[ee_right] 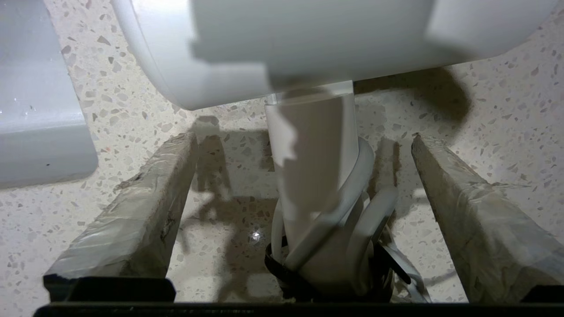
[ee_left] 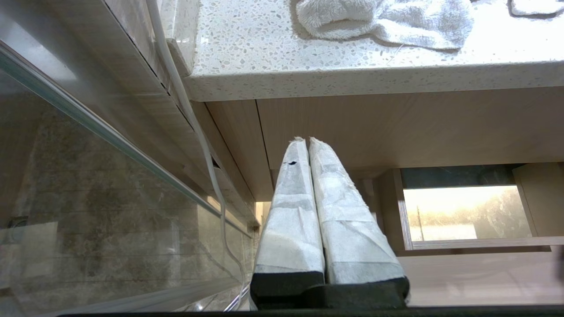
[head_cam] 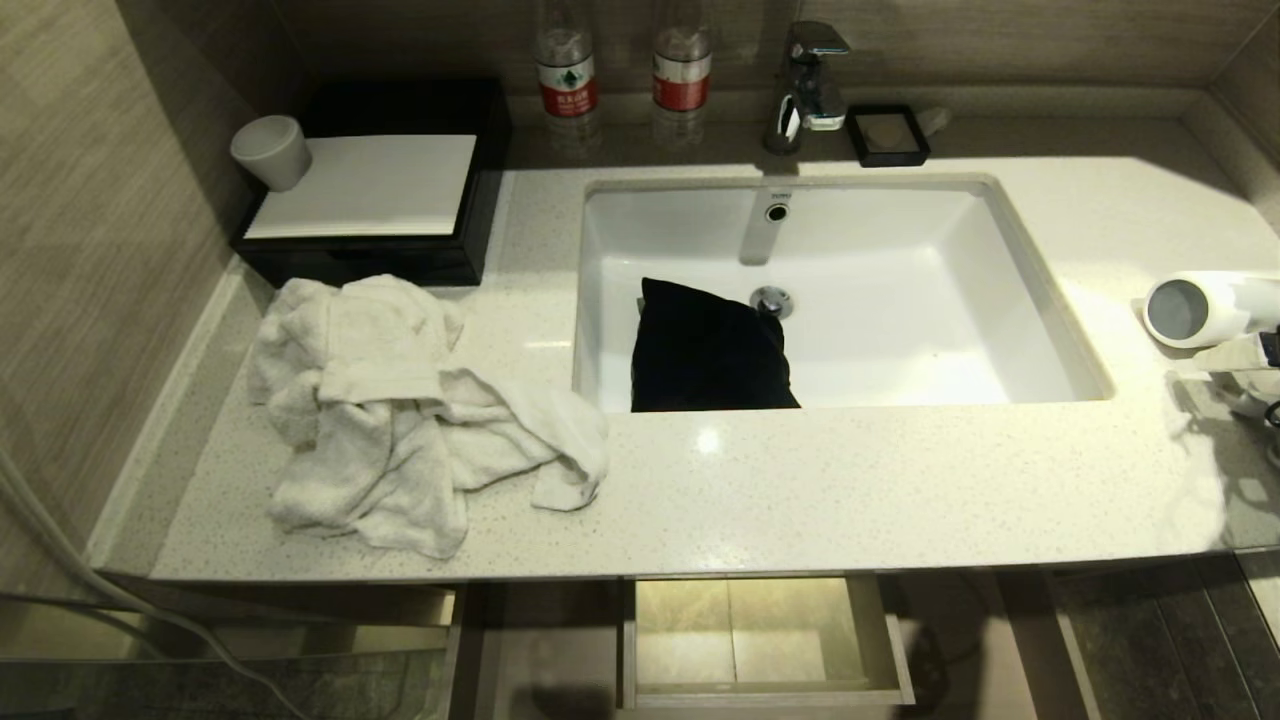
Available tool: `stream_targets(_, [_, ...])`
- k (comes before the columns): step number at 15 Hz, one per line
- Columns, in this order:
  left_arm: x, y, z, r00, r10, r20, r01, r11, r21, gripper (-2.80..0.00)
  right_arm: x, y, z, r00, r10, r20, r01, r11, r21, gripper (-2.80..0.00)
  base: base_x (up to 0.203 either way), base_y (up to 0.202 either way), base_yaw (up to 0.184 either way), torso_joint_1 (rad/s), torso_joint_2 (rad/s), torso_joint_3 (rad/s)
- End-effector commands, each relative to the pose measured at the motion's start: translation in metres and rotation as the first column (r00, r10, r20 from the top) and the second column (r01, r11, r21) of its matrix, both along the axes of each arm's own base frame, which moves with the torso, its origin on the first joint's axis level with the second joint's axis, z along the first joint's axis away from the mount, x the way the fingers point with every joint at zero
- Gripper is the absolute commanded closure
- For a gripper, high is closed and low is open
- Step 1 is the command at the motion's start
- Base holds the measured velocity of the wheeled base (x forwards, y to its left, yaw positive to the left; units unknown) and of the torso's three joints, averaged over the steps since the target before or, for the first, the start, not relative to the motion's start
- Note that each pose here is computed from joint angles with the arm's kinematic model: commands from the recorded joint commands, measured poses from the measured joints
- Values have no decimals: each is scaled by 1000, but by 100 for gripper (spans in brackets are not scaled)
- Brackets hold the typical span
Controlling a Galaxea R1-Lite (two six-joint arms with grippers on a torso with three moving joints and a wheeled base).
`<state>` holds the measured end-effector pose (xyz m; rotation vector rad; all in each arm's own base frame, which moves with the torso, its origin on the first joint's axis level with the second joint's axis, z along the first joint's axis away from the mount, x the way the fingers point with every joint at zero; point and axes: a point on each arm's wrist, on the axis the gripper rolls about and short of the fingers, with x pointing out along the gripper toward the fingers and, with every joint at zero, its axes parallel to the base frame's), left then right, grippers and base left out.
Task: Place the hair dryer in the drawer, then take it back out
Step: Pick up the hairdryer
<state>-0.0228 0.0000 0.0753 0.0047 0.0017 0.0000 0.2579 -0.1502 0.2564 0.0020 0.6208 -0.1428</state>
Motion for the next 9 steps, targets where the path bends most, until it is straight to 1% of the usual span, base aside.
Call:
stream_targets(1, [0, 0, 0, 1000, 0, -1, 0, 1000, 0, 0, 5, -5, -7, 1000, -2, -18, 2, 1000, 12, -280, 0, 0, 0, 0, 0, 0])
stream_targets(3, [0, 0, 0, 1000, 0, -1, 0, 1000, 0, 0, 9, -9, -8, 1000, -10, -13, 11, 1000, 24, -280, 0, 0, 0, 0, 0, 0])
stream_targets(5, [0, 0, 0, 1000, 0, -1, 0, 1000, 0, 0, 13, -11, -9, 1000, -14, -1, 14, 998, 62, -280, 0, 0, 0, 0, 0, 0])
stream_targets(7, [0, 0, 0, 1000, 0, -1, 0, 1000, 0, 0, 17, -14, -11, 1000, -12, 5, 12, 998, 63, -280, 0, 0, 0, 0, 0, 0])
stream_targets(9, [0, 0, 0, 1000, 0, -1, 0, 1000, 0, 0, 21, -15, -13, 1000, 11, 21, -13, 997, 74, -280, 0, 0, 0, 0, 0, 0])
